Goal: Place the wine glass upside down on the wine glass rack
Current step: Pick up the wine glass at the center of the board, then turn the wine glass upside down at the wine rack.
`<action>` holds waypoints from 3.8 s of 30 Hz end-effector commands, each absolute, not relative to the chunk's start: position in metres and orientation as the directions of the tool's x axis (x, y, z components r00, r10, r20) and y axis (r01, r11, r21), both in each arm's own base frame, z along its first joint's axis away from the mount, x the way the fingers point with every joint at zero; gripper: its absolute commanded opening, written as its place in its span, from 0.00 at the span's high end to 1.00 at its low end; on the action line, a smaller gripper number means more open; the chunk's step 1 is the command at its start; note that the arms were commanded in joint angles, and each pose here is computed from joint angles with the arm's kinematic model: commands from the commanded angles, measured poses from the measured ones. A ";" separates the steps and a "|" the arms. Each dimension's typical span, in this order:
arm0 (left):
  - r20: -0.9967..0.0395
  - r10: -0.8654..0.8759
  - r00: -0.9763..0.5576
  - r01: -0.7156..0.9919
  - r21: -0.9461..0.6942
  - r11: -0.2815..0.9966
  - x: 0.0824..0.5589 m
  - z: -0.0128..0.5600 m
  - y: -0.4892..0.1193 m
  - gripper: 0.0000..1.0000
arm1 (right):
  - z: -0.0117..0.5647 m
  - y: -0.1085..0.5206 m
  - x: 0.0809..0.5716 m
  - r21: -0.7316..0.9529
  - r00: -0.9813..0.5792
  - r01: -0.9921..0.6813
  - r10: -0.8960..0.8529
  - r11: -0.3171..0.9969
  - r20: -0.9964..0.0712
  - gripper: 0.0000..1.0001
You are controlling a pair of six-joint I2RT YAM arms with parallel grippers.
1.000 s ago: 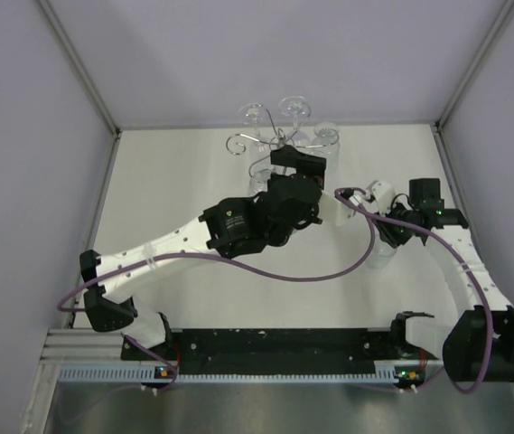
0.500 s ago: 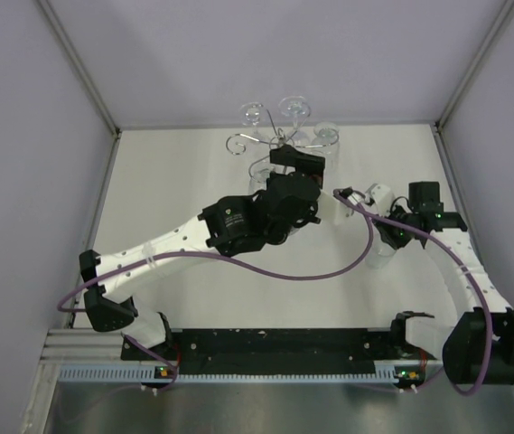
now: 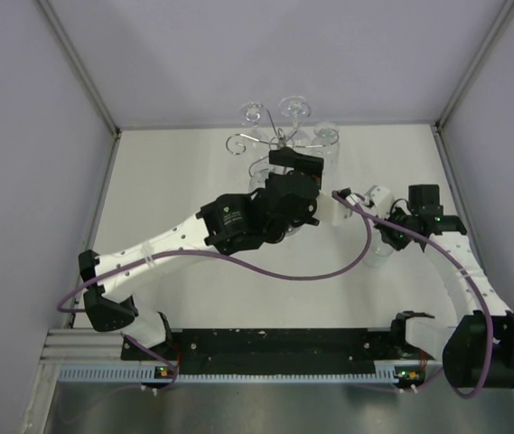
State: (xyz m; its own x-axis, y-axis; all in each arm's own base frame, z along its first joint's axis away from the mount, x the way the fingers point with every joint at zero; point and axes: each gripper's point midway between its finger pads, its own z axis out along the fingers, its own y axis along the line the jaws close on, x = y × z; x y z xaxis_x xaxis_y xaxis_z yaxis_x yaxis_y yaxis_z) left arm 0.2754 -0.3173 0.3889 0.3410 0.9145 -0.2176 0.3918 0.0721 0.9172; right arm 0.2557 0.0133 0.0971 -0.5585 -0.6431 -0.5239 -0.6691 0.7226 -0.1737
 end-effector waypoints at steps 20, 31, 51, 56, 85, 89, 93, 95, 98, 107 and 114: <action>-0.765 0.505 0.400 0.388 0.640 0.663 0.241 0.549 -0.265 0.02 | 0.125 -0.031 0.209 -0.203 -0.764 -0.461 -0.503 0.864 -0.404 1.00; -0.707 0.578 0.408 0.367 0.707 0.605 0.248 0.532 -0.272 0.01 | 0.172 -0.006 0.205 -0.118 -0.723 -0.475 -0.464 0.872 -0.512 1.00; -0.610 0.682 0.404 0.318 0.793 0.520 0.266 0.515 -0.313 0.02 | 0.218 0.037 0.198 -0.123 -0.661 -0.527 -0.496 0.841 -0.563 1.00; -0.530 0.750 0.396 0.253 0.848 0.465 0.269 0.505 -0.317 0.02 | 0.225 0.048 0.198 -0.130 -0.645 -0.538 -0.506 0.833 -0.573 1.00; -0.162 0.936 0.313 0.036 0.987 0.158 0.262 0.462 -0.314 0.02 | 0.254 0.049 0.211 -0.219 -0.604 -0.506 -0.524 0.834 -0.601 1.00; -0.197 0.922 0.332 0.097 0.980 0.175 0.258 0.458 -0.307 0.02 | 0.265 0.045 0.214 -0.243 -0.589 -0.488 -0.522 0.838 -0.617 1.00; -0.280 0.883 0.378 0.220 0.953 0.208 0.248 0.455 -0.301 0.02 | 0.282 0.046 0.217 -0.253 -0.560 -0.475 -0.512 0.843 -0.651 1.00; -0.320 0.862 0.394 0.270 0.936 0.224 0.242 0.456 -0.299 0.02 | 0.295 0.049 0.220 -0.251 -0.538 -0.472 -0.502 0.845 -0.677 1.00; -0.330 0.853 0.404 0.304 0.928 0.215 0.239 0.451 -0.294 0.02 | 0.316 0.055 0.226 -0.245 -0.499 -0.474 -0.488 0.846 -0.716 1.00; -0.551 0.757 0.352 0.437 0.812 0.387 0.249 0.469 -0.273 0.02 | 0.390 0.078 0.239 -0.219 -0.336 -0.494 -0.417 0.841 -0.845 1.00; -0.811 0.505 0.296 0.523 0.580 0.625 0.262 0.516 -0.248 0.02 | 0.451 0.096 0.246 -0.212 -0.167 -0.513 -0.339 0.832 -0.926 1.00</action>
State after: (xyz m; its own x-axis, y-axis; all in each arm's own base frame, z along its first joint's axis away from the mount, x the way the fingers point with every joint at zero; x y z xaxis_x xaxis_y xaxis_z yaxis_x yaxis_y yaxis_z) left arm 0.2754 -0.2525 0.4836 0.2910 0.7224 -0.6272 0.4306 0.4865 0.7602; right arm 0.2374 0.0760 0.3871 -0.3709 -0.4285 -0.8239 -0.5023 0.8388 -0.2101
